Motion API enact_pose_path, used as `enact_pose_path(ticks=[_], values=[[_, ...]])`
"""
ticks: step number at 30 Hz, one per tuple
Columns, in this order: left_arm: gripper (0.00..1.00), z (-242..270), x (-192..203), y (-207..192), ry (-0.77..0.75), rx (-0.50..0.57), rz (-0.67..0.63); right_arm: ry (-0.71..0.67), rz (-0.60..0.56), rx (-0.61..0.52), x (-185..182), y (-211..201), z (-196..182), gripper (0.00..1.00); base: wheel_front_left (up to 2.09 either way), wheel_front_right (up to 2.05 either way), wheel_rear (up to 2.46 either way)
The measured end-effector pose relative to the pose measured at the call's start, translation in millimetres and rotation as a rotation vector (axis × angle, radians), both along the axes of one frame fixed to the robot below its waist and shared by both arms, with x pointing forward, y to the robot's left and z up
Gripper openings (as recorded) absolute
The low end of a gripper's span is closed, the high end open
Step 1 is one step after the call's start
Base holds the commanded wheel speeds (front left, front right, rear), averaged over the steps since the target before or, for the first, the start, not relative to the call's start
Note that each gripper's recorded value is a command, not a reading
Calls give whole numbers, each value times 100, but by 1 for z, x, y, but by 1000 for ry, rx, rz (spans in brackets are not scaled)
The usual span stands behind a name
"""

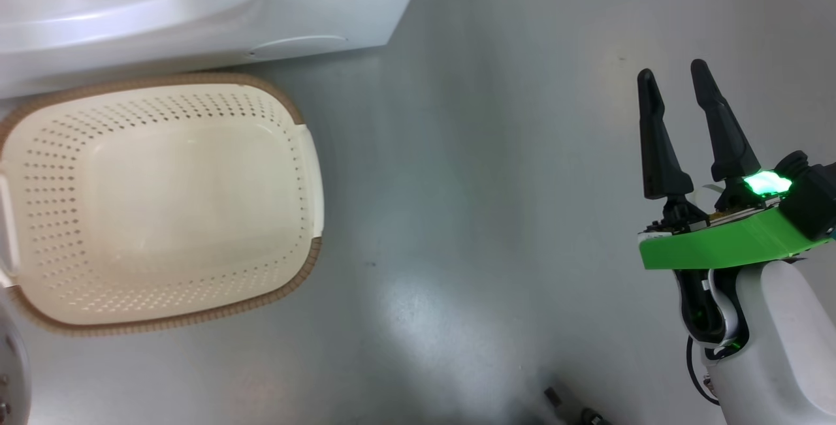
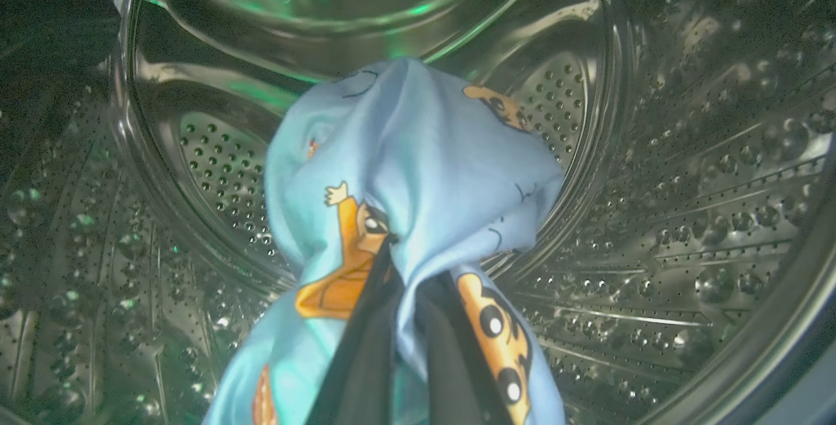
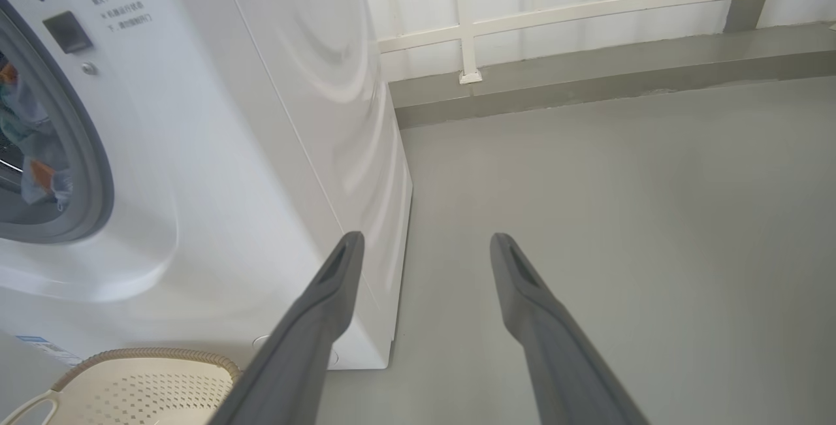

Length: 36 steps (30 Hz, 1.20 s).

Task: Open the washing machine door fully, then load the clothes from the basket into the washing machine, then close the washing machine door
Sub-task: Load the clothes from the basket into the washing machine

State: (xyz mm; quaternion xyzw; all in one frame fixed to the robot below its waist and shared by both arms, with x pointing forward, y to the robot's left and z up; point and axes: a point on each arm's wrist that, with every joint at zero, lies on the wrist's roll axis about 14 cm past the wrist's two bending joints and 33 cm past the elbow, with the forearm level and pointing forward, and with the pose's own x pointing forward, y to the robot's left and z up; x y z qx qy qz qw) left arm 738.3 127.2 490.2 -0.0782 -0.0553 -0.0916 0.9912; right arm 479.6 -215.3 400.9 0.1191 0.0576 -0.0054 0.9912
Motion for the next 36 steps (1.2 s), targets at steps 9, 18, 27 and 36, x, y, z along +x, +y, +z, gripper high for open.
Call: enact_pose_path(ticks=[9,18,27,36], values=[[100,-16,-1,-3,14,4,1,15,-7,2,-3,0,-5,100,0,0,0],[100,-58,-13,7,166,31,22,1,6,11,-2,5,1,100,0,0,0],[100,-46,-22,13,168,25,34,-26,21,13,-1,9,12,100,0,0,0],[100,-57,-64,15,190,4,36,-78,39,-3,0,9,35,100,0,0,0]])
